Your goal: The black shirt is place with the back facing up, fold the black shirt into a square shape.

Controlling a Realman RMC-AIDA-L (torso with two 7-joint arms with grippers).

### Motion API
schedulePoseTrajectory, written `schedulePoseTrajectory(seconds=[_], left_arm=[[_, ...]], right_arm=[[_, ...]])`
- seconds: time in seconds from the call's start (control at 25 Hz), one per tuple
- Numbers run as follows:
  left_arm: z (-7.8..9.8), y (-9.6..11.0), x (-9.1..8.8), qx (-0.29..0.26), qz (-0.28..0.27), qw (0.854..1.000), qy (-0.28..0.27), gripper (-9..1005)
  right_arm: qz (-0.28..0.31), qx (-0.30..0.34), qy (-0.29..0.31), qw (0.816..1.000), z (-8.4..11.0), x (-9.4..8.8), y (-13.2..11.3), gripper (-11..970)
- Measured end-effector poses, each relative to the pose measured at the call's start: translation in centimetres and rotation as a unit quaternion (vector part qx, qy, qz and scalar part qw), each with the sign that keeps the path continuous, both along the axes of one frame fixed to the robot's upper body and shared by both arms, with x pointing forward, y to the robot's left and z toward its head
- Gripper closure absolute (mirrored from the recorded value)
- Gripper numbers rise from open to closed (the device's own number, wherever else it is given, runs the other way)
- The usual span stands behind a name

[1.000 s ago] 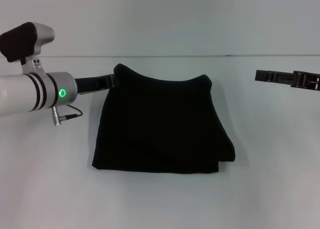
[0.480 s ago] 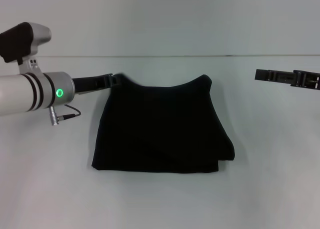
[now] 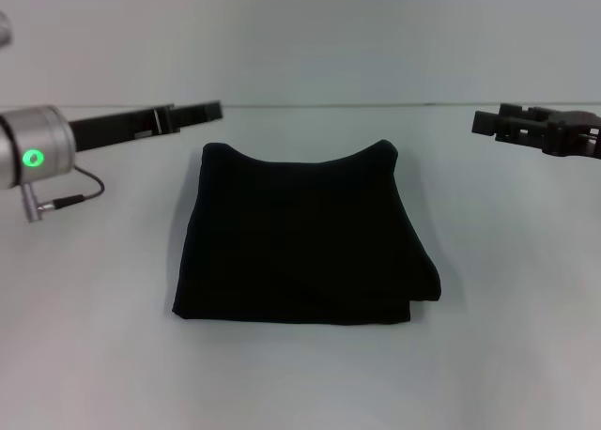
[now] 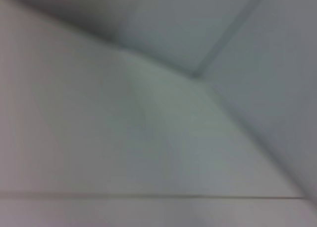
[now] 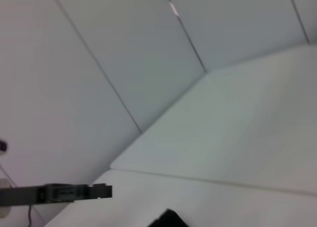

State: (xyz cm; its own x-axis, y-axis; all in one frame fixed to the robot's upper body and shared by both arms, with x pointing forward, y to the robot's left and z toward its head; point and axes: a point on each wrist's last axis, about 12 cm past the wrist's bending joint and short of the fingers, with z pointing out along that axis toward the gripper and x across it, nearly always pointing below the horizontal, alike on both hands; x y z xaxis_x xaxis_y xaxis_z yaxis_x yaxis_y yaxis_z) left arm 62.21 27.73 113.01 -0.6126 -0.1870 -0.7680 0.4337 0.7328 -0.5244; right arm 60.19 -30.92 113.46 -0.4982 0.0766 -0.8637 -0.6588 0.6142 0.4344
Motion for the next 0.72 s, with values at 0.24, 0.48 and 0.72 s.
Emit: schedulePoseTrajectory(seconds=[0.24, 0.48, 0.72], left_arm=[[1.4, 0.6, -3.3, -0.057, -0.120, 0.983, -0.129, 440], [0.3, -0.5, -3.9, -0.039, -0.161, 0.968, -0.187, 132], [0.1, -2.3, -3.3, -0.002, -0.202, 0.960, -0.192, 60]], right_arm=[[0.044, -0.038, -0.087, 0.994, 0.0, -0.6, 1.4, 158], [0.100, -0.085, -0.118, 0.984, 0.4, -0.2, 4.0, 165], [0.136, -0.137, -0.111, 0.975, 1.4, 1.1, 6.0, 165]])
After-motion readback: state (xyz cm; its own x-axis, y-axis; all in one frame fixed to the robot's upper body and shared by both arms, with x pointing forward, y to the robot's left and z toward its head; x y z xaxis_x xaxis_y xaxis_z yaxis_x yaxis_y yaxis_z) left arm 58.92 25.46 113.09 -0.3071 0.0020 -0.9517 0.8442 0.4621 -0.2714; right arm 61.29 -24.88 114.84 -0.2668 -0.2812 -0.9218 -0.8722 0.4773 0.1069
